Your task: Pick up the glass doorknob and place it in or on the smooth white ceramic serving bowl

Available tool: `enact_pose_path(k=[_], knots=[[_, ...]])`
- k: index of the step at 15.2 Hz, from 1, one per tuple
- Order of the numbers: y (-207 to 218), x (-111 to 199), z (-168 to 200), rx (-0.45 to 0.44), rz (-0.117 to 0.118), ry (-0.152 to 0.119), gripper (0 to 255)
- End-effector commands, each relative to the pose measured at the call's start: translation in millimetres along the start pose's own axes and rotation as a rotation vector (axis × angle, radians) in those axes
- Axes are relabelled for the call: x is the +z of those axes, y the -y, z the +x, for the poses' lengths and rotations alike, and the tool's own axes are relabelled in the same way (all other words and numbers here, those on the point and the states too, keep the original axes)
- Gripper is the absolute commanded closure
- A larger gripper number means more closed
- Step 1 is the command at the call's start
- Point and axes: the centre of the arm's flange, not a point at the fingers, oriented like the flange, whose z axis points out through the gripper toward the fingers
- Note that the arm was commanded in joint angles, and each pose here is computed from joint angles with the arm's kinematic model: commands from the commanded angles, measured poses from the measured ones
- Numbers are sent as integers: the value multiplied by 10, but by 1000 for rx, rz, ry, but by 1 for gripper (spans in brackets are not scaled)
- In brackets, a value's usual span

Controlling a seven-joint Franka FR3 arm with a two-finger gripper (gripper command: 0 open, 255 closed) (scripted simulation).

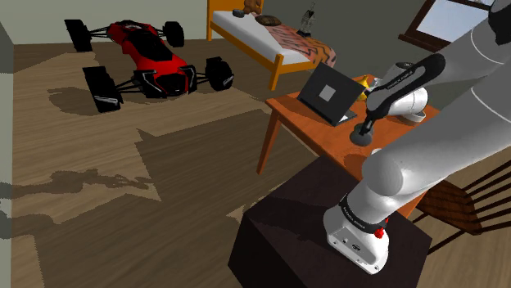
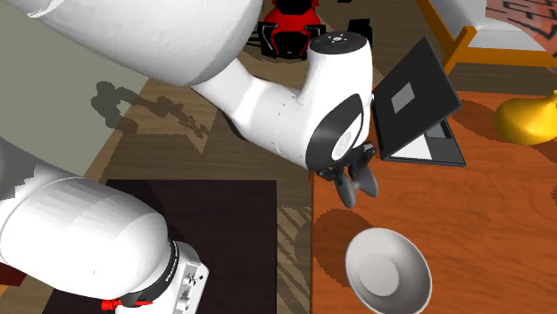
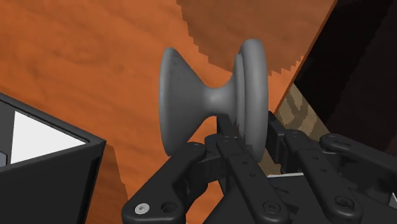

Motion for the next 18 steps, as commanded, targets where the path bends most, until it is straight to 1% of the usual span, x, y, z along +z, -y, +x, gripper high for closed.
enact_pose_path(k=[1,4,5,6,9,12,15,18], knots=[[-30,-105,3,0,0,1,255],[-67,-251,-7,0,0,1,255],[-70,-195,0,0,0,0,255],[-70,-195,0,0,0,0,0],[57,165,646,-107,-3,272,0],[245,685,1154,-214,-5,544,0],[477,1319,1482,-322,-7,816,0],[732,2014,1601,-429,-9,1088,0]])
